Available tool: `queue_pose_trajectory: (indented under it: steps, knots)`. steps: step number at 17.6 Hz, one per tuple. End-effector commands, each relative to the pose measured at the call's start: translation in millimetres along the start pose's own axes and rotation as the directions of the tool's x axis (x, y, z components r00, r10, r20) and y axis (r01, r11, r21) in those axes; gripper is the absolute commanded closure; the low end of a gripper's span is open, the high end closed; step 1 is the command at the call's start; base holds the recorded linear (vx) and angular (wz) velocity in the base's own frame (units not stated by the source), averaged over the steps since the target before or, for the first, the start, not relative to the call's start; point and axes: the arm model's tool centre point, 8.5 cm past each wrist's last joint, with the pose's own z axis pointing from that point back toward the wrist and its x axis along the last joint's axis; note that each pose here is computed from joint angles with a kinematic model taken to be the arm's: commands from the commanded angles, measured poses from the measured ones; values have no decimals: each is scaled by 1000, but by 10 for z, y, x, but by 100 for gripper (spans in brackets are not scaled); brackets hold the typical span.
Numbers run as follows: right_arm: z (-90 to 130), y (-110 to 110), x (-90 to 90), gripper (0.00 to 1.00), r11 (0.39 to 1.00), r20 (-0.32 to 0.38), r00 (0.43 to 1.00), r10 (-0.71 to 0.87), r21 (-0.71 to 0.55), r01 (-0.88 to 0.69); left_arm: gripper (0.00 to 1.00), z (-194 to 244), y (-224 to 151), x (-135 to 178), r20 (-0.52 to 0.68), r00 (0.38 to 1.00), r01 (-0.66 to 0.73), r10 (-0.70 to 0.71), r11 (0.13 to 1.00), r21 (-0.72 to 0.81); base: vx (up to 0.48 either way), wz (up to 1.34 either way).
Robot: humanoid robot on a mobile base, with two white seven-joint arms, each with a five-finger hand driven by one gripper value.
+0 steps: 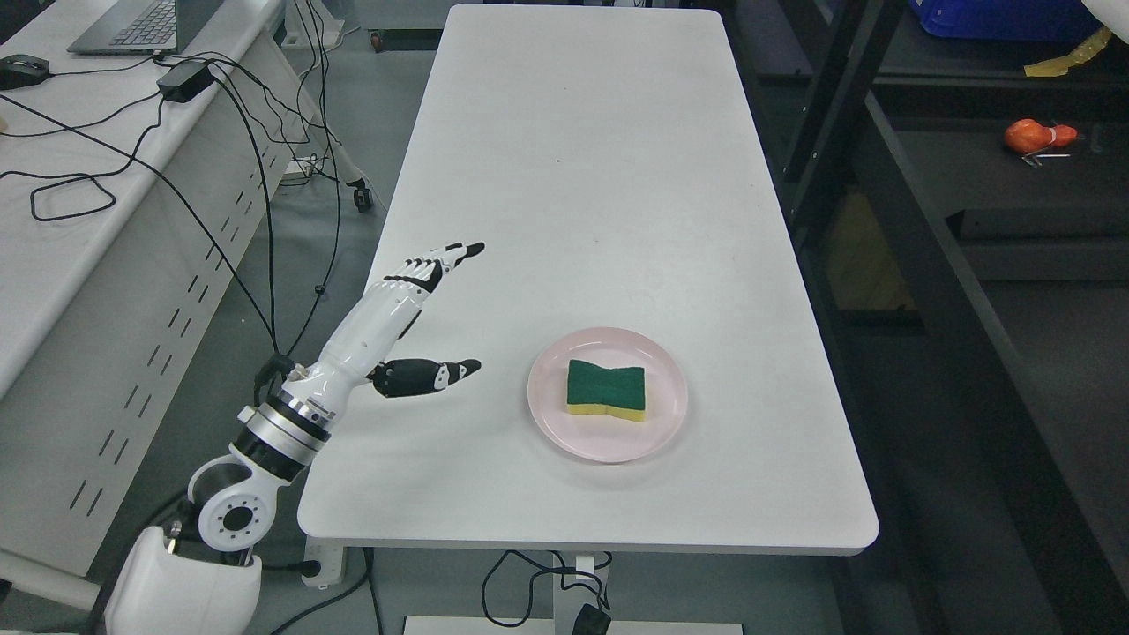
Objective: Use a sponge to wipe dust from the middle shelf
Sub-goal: 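Reach the left hand toward the yellow-green sponge on the pink plate, then close the left hand around the sponge on the plate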
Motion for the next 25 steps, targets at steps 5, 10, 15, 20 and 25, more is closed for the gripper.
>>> queue_pose_trajectory:
  steps: [5,10,15,20,25]
  knots:
    - [1,-102,93,0,1000,22,1000,-2,-15,2,7,-642,-317,-43,302,778,626,-551,630,-460,0,0]
    - [1,-102,93,0,1000,22,1000,-2,-15,2,9,-1221,-405,350,420,714,700,-560,577,-421,0,0]
    - [1,-102,93,0,1000,22,1000,-2,-15,2,9,-1410,-761,743,515,672,737,-532,547,-397,0,0]
    - [1,-102,93,0,1000,22,1000,0,-15,1,10,-1451,-950,848,550,658,748,-514,526,-405,-12,-37]
    - [1,-99,102,0,1000,23,1000,-2,-15,2,10,-1419,-994,831,549,660,748,-513,520,-414,-13,-19]
